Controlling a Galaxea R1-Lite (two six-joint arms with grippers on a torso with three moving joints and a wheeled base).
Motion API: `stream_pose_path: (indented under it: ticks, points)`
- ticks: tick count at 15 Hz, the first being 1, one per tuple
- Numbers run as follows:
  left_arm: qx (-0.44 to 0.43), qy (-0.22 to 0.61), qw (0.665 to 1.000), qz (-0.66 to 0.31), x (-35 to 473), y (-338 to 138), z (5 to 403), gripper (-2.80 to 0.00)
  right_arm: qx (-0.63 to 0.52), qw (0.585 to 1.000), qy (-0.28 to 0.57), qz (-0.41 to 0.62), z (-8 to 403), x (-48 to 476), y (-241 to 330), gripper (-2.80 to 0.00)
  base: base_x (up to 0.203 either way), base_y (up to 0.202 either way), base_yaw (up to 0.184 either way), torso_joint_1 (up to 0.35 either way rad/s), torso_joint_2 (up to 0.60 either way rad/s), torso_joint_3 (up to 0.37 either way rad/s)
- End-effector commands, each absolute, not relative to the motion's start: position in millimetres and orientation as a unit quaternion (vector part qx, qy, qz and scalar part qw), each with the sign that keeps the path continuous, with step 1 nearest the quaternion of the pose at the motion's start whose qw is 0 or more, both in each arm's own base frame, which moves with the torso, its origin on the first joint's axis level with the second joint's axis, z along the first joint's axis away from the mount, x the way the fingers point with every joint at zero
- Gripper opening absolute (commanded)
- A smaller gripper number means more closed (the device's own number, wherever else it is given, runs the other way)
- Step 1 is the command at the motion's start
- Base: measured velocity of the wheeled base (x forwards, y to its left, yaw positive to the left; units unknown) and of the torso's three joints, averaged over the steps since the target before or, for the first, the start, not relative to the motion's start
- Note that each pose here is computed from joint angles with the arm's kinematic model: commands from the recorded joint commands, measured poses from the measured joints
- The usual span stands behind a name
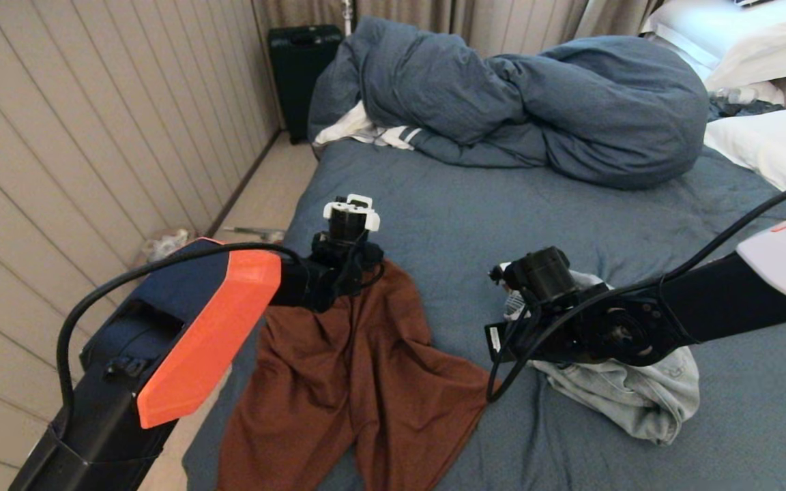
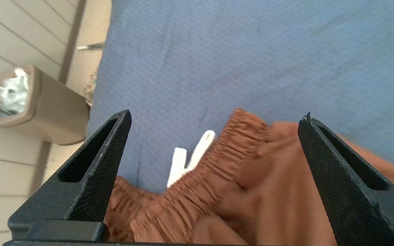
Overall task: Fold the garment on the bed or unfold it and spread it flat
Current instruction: Unford the brown shorts
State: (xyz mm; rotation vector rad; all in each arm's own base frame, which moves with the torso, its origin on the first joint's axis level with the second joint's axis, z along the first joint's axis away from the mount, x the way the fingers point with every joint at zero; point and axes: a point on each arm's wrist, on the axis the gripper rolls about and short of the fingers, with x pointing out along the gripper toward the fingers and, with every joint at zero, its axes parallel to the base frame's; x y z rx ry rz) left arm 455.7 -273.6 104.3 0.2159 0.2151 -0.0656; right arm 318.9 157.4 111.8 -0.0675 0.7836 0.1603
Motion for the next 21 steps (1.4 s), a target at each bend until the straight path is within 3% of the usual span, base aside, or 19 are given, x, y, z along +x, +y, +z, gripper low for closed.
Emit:
stream_pose_path:
  ticks: [1,4,7,13,17,18,21]
  points:
    - [0.087,0.108,0.99,-0.037,447.0,-271.2,128.9,0.0,-0.031,0.921,0.38,0.078,111.5,321.5,157.9,-2.8,0.0,0.0,0.0,0.0,0.0,0.0]
    - [0.036,0.15,0.985,-0.076,428.7,-258.5,169.7,0.0,-0.023,0.931,0.356,0.083,122.5,335.2,164.2,-2.8,0.0,0.0,0.0,0.0,0.0,0.0]
    - [-0.054,0.26,0.954,-0.137,399.8,-224.4,203.7,0.0,-0.023,0.941,0.322,0.095,135.1,358.6,176.7,-2.8,0.0,0.0,0.0,0.0,0.0,0.0]
    - [-0.07,0.39,0.91,-0.12,327.6,-157.0,158.8,0.0,-0.02,0.953,0.284,0.107,111.3,423.4,210.9,-2.8,0.0,0.0,0.0,0.0,0.0,0.0]
    - [-0.091,0.331,0.93,-0.127,286.8,-133.3,143.3,0.0,-0.025,0.959,0.254,0.125,102.3,444.0,235.9,-2.8,0.0,0.0,0.0,0.0,0.0,0.0]
    - [-0.102,0.312,0.937,-0.123,285.3,-127.3,149.5,-2.8,-0.024,0.961,0.245,0.128,104.6,446.8,239.8,-2.8,0.0,0.0,0.0,0.0,0.0,0.0]
    - [-0.111,0.307,0.939,-0.108,284.7,-116.6,150.8,-2.8,-0.021,0.964,0.225,0.141,101.0,454.4,256.8,-2.8,0.0,0.0,0.0,0.0,0.0,0.0]
